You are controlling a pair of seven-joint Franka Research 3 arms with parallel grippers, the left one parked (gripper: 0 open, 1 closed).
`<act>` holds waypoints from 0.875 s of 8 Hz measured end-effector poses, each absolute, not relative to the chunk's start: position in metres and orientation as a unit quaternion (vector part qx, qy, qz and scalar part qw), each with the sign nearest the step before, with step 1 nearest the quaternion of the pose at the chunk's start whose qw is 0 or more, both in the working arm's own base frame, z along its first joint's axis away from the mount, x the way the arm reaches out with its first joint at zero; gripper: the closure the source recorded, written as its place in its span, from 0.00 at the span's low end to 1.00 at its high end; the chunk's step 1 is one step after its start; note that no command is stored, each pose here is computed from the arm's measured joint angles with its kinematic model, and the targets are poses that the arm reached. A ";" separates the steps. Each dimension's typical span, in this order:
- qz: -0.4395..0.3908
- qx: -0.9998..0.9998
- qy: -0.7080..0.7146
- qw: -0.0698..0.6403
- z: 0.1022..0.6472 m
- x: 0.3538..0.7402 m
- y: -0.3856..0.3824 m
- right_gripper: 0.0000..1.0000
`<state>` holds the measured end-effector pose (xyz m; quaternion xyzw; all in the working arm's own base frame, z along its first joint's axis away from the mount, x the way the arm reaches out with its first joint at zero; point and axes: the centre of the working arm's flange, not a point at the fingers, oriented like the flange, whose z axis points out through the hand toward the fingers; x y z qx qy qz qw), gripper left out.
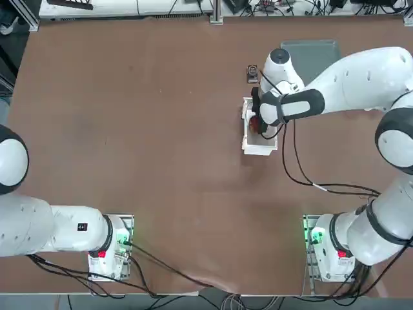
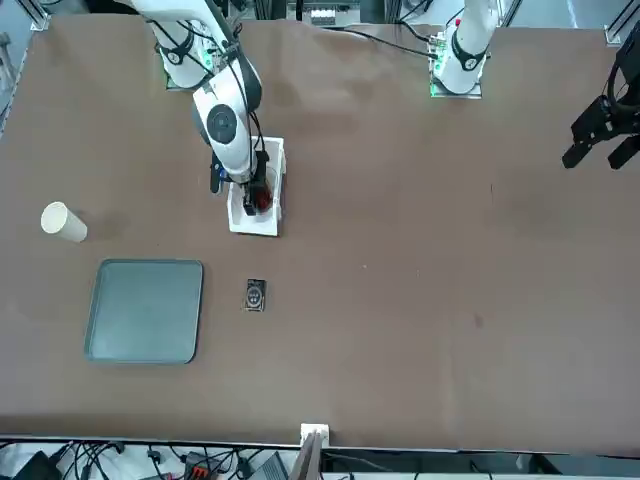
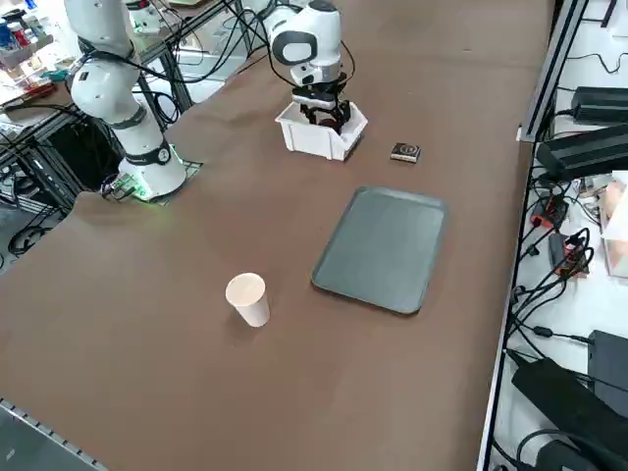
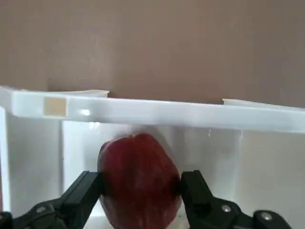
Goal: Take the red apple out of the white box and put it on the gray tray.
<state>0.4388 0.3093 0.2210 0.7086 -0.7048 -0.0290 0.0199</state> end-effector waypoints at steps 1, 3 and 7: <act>-0.029 0.709 -0.705 0.020 0.221 0.439 0.309 0.00; -0.029 0.709 -0.705 0.020 0.220 0.439 0.310 0.00; -0.028 0.709 -0.704 0.019 0.216 0.440 0.310 0.00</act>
